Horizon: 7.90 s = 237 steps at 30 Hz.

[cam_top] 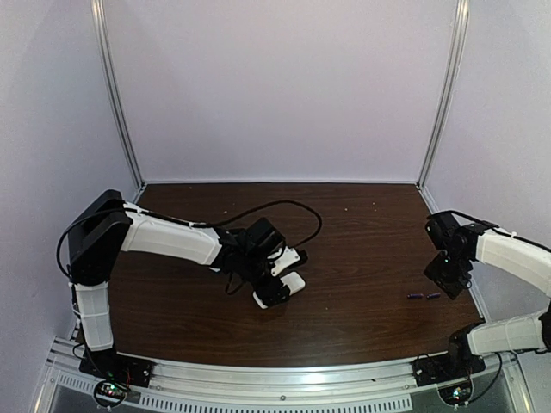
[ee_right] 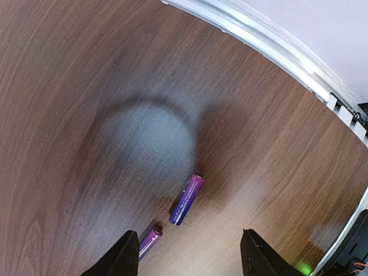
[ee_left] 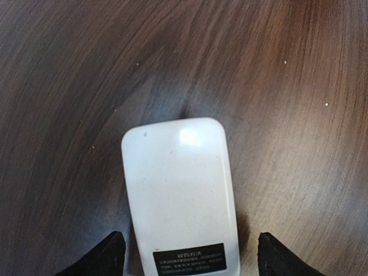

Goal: Load the batteries into the remote control
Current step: Pick up the battery from the corner of the board, then place the battery at the center of the board, then pick up the battery from the corner of the board, then adjust the remote control without the battery cover at the center of the board.

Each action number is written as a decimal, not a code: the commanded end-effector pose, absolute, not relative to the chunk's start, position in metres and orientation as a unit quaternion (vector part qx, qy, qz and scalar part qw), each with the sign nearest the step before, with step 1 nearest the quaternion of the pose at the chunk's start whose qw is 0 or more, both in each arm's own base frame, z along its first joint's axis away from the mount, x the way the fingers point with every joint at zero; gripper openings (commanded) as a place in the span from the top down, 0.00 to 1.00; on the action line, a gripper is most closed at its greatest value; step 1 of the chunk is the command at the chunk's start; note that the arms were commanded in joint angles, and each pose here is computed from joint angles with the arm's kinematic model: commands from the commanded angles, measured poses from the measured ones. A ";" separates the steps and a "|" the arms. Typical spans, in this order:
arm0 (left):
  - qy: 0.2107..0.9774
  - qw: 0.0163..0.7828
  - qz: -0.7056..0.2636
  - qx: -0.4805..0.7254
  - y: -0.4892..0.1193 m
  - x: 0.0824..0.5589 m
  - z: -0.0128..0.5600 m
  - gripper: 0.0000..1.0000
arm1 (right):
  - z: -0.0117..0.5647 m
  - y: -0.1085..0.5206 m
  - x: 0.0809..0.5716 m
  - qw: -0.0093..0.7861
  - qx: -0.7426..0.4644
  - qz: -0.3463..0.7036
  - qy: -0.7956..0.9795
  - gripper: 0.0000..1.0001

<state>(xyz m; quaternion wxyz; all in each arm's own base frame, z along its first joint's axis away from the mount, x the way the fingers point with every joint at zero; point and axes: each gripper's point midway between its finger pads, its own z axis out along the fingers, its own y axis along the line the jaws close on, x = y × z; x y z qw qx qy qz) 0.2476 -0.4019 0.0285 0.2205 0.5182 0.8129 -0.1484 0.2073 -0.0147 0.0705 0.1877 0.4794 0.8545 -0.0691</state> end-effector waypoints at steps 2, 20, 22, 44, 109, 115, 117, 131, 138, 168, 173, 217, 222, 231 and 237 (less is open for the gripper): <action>0.814 0.223 -0.145 0.517 -0.402 0.251 0.035 0.18 | 0.057 -0.011 0.216 0.177 0.482 -0.058 0.856 0.41; 0.818 0.224 -0.138 0.512 -0.397 0.256 0.033 0.17 | 0.022 -0.016 0.211 0.134 0.487 -0.066 0.861 0.53; 0.818 0.224 -0.137 0.511 -0.397 0.256 0.033 0.18 | 0.018 -0.017 0.210 0.131 0.488 -0.066 0.861 0.57; 0.830 0.225 -0.149 0.488 -0.393 0.267 0.036 0.17 | 0.011 -0.031 0.217 0.122 0.486 -0.073 0.862 1.00; 0.908 0.305 -0.213 0.195 -0.270 0.331 0.099 0.03 | 0.035 0.364 0.216 0.109 -0.262 0.155 0.946 0.66; 0.905 0.304 -0.218 0.201 -0.274 0.332 0.099 0.03 | 0.083 0.363 0.228 0.157 -0.255 0.168 0.939 0.45; 0.904 0.306 -0.219 0.203 -0.275 0.333 0.100 0.03 | 0.090 0.350 0.232 0.169 -0.242 0.161 0.942 0.38; 0.895 0.309 -0.242 0.214 -0.284 0.333 0.103 0.03 | 0.072 0.116 0.218 0.173 0.155 0.072 0.970 0.31; 0.892 0.310 -0.249 0.214 -0.288 0.333 0.103 0.03 | 0.060 0.047 0.191 0.171 0.300 0.026 0.938 0.23; 0.897 0.308 -0.239 0.206 -0.281 0.331 0.095 0.03 | 0.011 0.031 0.217 0.120 0.380 -0.012 0.917 0.44; 0.899 0.309 -0.233 0.204 -0.279 0.332 0.094 0.03 | 0.004 0.035 0.217 0.112 0.373 -0.004 0.921 0.58; 0.854 0.191 -0.393 0.281 -0.326 0.234 0.056 0.32 | 0.040 0.337 0.273 0.080 -0.146 0.370 0.914 1.00; 0.852 0.184 -0.400 0.283 -0.333 0.229 0.049 0.34 | 0.032 0.343 0.274 0.067 -0.152 0.369 0.915 1.00; 0.849 0.168 -0.411 0.286 -0.340 0.218 0.042 0.40 | 0.032 0.367 0.301 0.079 -0.154 0.383 0.908 1.00; 0.839 0.157 -0.426 0.300 -0.347 0.206 0.045 0.44 | 0.032 0.389 0.313 0.071 -0.153 0.416 0.894 1.00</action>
